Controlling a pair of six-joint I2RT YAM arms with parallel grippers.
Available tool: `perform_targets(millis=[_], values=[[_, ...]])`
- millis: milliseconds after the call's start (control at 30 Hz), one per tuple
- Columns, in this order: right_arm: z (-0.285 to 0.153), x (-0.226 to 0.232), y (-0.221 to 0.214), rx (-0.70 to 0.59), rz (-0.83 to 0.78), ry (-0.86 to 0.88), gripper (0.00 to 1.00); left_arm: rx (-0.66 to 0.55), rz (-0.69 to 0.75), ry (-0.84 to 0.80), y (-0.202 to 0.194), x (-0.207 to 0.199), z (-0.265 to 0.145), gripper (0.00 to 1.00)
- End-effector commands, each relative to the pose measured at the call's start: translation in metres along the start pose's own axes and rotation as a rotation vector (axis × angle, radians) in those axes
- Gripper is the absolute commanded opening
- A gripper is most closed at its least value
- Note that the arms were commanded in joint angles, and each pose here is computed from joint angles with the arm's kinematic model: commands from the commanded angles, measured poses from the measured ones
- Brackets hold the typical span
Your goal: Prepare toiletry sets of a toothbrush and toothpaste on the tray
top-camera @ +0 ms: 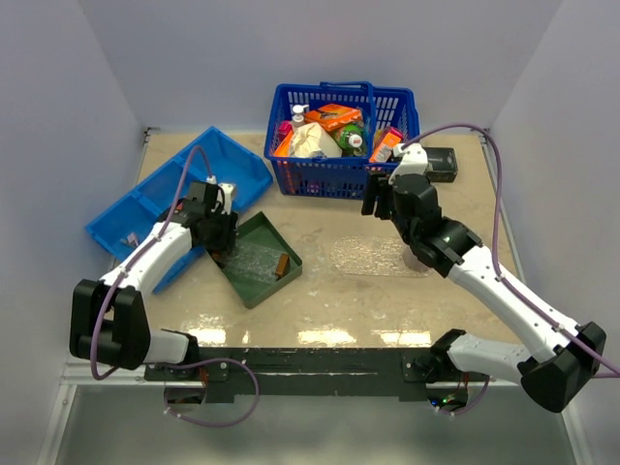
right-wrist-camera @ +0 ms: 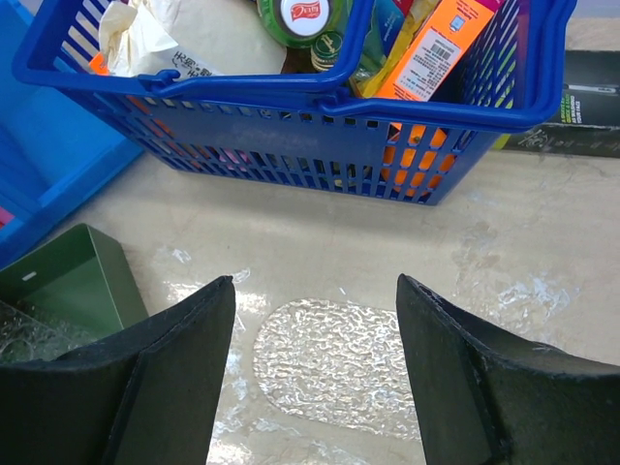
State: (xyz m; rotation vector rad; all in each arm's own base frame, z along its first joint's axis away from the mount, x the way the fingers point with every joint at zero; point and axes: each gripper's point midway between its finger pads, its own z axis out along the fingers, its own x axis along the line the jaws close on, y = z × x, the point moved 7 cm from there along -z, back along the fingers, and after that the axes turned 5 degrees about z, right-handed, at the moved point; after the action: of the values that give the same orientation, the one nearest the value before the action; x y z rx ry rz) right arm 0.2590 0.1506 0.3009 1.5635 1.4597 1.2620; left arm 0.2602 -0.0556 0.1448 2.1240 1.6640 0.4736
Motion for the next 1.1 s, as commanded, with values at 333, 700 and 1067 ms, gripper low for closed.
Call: perform_targets(millis=[333, 700, 1067], values=[[0.007, 0.001, 0.002, -0.027, -0.005, -0.015, 0.70, 0.036, -0.005, 0.035, -0.004, 0.006, 0.010, 0.55], [0.009, 0.001, -0.003, -0.015, -0.007, -0.017, 0.71, 0.059, -0.002, 0.034, -0.007, 0.005, 0.015, 0.48], [0.008, -0.001, -0.005, -0.014, -0.007, -0.026, 0.71, 0.070, -0.008, 0.035, -0.008, 0.005, 0.015, 0.25]])
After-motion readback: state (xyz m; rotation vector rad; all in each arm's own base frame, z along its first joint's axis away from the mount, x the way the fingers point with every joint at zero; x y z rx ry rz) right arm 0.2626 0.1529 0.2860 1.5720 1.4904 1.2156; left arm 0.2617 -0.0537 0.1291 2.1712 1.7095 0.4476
